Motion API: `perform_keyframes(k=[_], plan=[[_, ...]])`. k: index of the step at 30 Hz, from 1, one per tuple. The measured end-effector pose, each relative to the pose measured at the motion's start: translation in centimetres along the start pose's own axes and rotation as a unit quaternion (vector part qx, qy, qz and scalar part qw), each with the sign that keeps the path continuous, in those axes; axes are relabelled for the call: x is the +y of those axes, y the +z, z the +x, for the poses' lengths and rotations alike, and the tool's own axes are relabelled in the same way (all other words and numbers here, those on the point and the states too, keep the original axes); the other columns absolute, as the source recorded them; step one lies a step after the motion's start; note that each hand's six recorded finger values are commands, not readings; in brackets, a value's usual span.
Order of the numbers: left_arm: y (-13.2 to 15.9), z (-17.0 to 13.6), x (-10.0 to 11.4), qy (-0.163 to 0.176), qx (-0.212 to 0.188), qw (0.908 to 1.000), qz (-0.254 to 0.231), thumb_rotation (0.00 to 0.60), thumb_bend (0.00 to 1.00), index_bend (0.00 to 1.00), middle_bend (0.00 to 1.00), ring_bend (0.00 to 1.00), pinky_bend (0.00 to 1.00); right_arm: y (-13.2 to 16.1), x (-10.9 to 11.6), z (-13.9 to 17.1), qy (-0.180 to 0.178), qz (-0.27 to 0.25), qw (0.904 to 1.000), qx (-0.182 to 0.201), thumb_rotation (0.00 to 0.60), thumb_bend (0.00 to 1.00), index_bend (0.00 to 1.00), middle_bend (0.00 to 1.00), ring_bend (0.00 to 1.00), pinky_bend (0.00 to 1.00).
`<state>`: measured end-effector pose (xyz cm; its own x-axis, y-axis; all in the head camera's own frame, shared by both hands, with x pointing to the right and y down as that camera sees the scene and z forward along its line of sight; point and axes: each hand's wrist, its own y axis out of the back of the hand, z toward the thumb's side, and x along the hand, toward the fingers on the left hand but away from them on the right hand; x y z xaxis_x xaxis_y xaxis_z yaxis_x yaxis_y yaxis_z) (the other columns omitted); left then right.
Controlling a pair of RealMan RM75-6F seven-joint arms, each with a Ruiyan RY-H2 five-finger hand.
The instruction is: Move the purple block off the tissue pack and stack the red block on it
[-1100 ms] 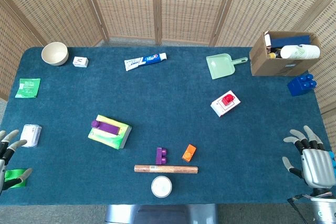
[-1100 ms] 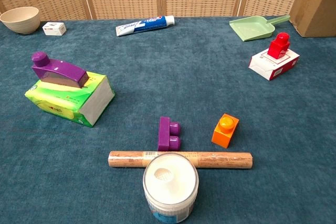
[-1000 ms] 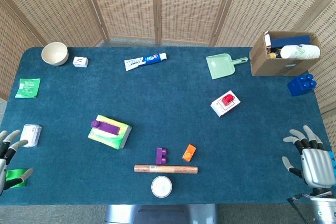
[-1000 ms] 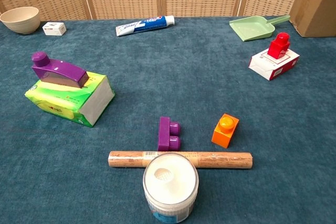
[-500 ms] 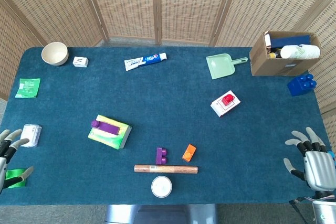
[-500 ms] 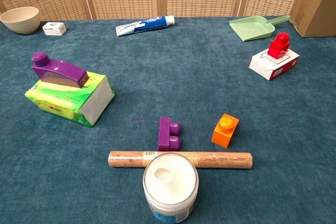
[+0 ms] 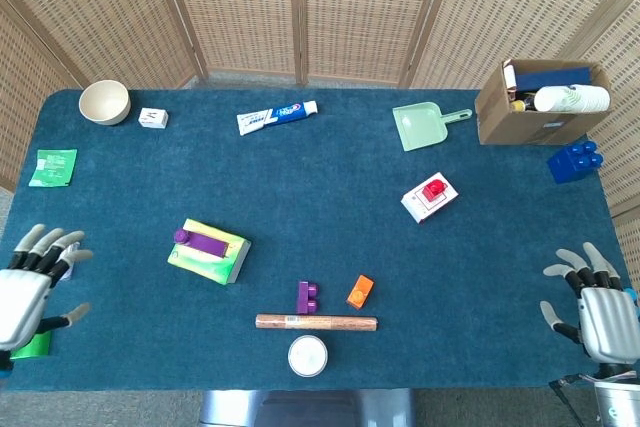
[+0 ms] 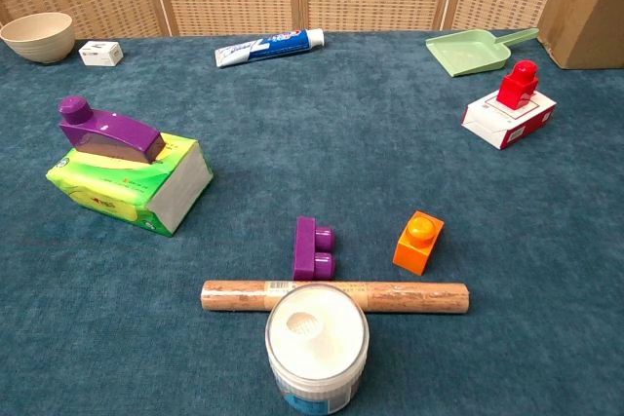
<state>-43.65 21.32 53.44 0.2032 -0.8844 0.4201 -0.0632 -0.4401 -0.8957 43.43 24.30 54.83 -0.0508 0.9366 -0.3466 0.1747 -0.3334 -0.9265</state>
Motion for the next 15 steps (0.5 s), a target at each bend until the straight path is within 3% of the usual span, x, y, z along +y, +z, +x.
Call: perform_keyframes(k=[7,15], plan=[[1.5,4.7,-0.8,-0.041,-0.04,0.9983,-0.001,0.6,0.2,0.3,0.16,0.12,0.0,-0.3,-0.1,-0.1,0.0,0.001,1.0,-0.01,0.598,0.26,0.38,0.24,0.07,0.19],[3.4,9.1,-1.6,-0.063,-0.07,0.9955,0.004,0.6,0.2,0.29,0.15,0.1,0.0,-0.4,-0.3,-0.2,0.001,0.004,0.9998,-0.02,0.6,0.26,0.38,0.24,0.07,0.2]])
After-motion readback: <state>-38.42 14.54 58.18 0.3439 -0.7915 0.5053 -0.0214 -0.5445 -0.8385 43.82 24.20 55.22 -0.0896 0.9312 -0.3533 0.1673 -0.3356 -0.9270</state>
